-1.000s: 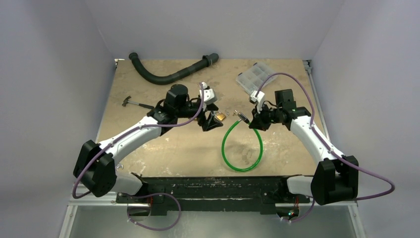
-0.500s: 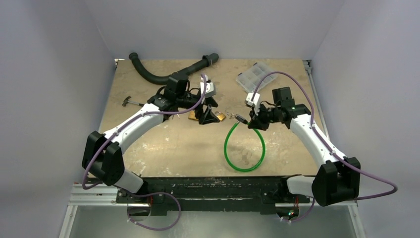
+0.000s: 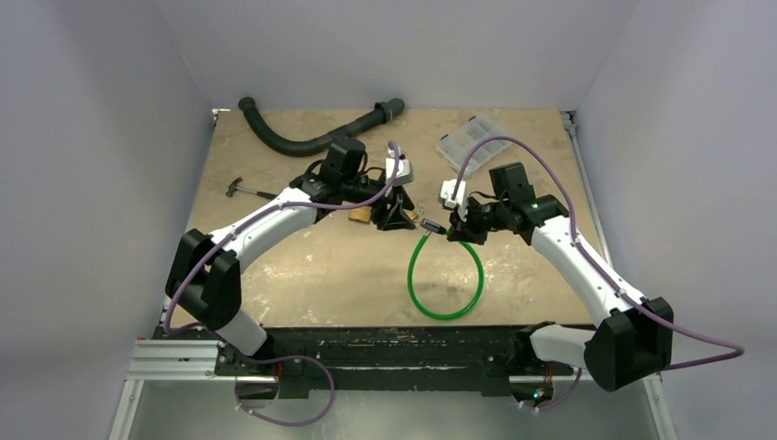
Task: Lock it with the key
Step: Lock the lock.
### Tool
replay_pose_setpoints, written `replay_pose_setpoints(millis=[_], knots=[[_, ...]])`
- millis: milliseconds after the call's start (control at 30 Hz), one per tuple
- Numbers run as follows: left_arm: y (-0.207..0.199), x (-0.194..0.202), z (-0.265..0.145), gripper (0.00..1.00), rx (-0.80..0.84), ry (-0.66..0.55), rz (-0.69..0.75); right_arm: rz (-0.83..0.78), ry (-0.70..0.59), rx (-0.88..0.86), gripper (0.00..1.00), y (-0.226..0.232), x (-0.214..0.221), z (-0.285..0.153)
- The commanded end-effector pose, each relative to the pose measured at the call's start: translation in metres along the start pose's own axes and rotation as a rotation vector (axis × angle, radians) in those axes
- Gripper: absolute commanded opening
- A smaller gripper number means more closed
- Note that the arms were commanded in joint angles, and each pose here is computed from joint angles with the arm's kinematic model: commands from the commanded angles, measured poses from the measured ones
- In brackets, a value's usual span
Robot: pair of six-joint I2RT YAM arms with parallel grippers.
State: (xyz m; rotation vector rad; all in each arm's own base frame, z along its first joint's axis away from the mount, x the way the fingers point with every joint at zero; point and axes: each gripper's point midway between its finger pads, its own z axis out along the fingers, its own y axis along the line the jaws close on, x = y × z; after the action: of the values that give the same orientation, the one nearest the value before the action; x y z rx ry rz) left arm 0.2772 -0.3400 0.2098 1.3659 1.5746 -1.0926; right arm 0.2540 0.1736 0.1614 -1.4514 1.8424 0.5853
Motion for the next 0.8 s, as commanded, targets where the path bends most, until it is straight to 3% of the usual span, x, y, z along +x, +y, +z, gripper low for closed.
replay_pose_setpoints(millis=[0,233,467,767], knots=[[-0.002,-0.023,0.004,0.53,0.014,-0.035,0.039,-0.088,-0.065,0.036,0.00,-0.005,-0.031,-0.013],[-0.009,-0.017,0.009,0.36,0.047,-0.015,-0.029,-0.102,-0.069,0.040,0.00,-0.003,-0.034,-0.013],[-0.012,-0.009,0.016,0.02,0.078,0.024,-0.197,-0.112,-0.075,0.070,0.00,-0.004,-0.035,-0.015],[-0.019,0.001,0.027,0.00,0.126,0.075,-0.489,-0.160,-0.116,0.178,0.00,-0.015,-0.044,-0.024]])
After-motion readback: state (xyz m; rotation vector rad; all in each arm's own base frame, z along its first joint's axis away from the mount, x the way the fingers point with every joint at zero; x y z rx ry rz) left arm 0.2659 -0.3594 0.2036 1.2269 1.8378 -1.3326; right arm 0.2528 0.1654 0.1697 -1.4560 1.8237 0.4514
